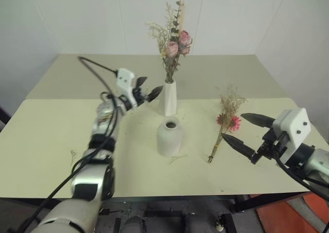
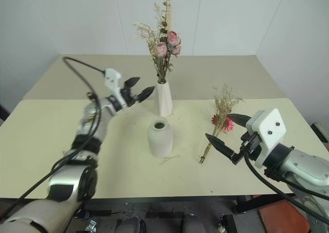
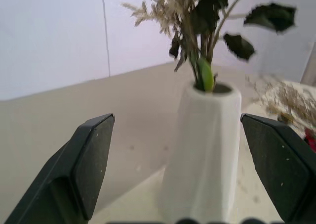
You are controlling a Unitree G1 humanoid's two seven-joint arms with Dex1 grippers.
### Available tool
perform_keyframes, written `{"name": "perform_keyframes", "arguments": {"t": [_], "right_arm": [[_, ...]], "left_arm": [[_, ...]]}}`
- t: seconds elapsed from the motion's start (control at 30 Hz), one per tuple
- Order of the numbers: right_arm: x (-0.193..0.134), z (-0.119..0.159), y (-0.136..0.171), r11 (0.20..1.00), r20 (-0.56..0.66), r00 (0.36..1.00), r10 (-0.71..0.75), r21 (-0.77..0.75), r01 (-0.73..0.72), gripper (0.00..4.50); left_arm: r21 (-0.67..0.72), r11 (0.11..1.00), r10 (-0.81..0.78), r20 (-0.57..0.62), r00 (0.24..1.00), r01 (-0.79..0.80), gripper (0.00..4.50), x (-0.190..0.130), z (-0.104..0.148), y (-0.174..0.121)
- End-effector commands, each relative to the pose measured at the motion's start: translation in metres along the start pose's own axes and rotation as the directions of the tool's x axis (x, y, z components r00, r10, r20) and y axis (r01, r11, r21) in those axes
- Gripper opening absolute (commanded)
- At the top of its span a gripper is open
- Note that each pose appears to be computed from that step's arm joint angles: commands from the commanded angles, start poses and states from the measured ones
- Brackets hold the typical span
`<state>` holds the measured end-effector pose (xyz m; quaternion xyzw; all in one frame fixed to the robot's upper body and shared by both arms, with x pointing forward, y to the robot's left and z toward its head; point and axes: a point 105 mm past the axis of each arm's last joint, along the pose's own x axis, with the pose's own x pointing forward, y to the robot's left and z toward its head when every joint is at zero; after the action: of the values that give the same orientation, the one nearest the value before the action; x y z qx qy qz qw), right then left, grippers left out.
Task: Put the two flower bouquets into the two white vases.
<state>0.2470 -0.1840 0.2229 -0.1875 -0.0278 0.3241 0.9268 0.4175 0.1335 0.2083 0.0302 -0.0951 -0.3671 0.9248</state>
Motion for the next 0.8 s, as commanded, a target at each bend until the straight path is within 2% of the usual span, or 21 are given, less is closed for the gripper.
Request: {"name": "perform_keyframes", "arguments": {"t": [0.03, 0.27, 0.4, 0.53, 0.67, 0.8], "right_arm": [[0.003, 0.005, -0.008, 1.000, -0.013, 1.000, -0.005, -0.030, 0.004, 4.50], [0.016, -0.020, -0.051, 0.966, -0.221, 0.960, -0.173, 0.151, 0.209, 4.50], [0.024, -0.035, -0.056, 0.924, -0.371, 0.918, -0.138, 0.287, 0.254, 4.50], [0.028, -0.049, -0.054, 0.861, -0.513, 0.858, -0.021, 0.427, 0.276, 4.50], [0.040, -0.064, -0.059, 0.786, -0.563, 0.826, 0.032, 0.525, 0.327, 4.50], [0.059, -0.089, -0.066, 0.671, -0.633, 0.772, 0.057, 0.597, 0.440, 4.50]], "left_arm": [[0.053, 0.989, -0.137, 0.038, 0.990, 0.135, 4.46, -0.018, 0.035, -0.017], [0.036, 0.901, -0.432, -0.025, 0.901, 0.433, 4.46, -0.071, 0.056, -0.048], [0.033, 0.812, -0.579, -0.078, 0.811, 0.583, 4.46, -0.094, 0.061, -0.061], [0.032, 0.779, -0.623, -0.081, 0.778, 0.627, 4.46, -0.100, 0.067, -0.065], [0.032, 0.781, -0.621, -0.056, 0.781, 0.624, 4.46, -0.098, 0.071, -0.066], [0.030, 0.780, -0.622, -0.058, 0.780, 0.625, 4.46, -0.099, 0.069, -0.067]]}}
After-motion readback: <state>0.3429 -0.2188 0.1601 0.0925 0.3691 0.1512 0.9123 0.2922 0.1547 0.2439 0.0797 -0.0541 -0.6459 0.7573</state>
